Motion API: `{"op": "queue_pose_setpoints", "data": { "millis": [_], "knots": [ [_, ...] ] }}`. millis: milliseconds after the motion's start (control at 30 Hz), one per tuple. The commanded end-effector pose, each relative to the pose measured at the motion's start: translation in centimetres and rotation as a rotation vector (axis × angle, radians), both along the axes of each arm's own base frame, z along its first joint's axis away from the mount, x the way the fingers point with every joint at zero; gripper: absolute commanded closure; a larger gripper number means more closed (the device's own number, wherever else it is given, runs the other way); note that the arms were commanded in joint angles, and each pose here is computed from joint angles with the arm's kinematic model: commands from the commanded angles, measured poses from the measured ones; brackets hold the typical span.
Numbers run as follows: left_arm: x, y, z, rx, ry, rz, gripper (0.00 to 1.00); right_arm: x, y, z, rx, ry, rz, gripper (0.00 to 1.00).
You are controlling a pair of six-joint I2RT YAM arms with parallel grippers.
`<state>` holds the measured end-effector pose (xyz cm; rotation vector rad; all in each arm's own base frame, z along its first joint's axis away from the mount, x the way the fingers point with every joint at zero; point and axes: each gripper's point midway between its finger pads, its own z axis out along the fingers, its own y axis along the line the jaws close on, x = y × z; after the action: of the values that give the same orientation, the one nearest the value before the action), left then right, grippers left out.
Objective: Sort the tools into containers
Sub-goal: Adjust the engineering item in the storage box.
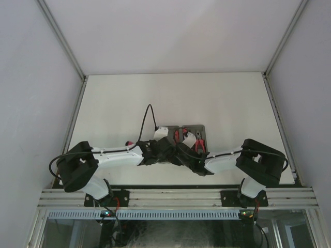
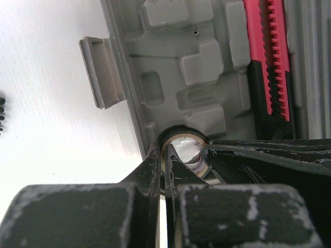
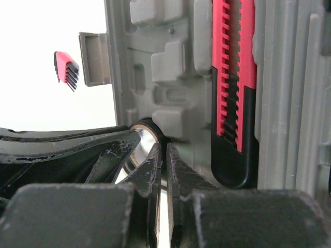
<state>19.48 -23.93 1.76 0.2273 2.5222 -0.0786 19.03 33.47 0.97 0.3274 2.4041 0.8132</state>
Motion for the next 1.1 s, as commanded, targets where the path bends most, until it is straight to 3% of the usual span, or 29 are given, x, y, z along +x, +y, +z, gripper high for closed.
{"op": "queue_pose_setpoints", "data": {
  "millis": [0,300,700,1067],
  "knots": [
    [-8.5,-0.2,-6.1,-0.036,0.395,-0.081,1.0,-5.0,-4.8,-5.9,-0.246,0.166,0.103,1.0],
    [-7.1,-0.7,-3.6,-0.046,0.328,-0.075,1.0,-3.4,-1.7,-0.6,-0.14,0.047,0.19,0.85],
    [-4.5,-0.3,1.2,-0.066,0.189,-0.03,0.72,-2.9,-2.0,0.7,-0.137,0.025,0.179,0.81],
    [-1.7,1.1,5.6,-0.171,0.066,0.044,0.59,-2.3,-2.0,2.9,-0.11,-0.029,0.187,0.71]
  ]
}}
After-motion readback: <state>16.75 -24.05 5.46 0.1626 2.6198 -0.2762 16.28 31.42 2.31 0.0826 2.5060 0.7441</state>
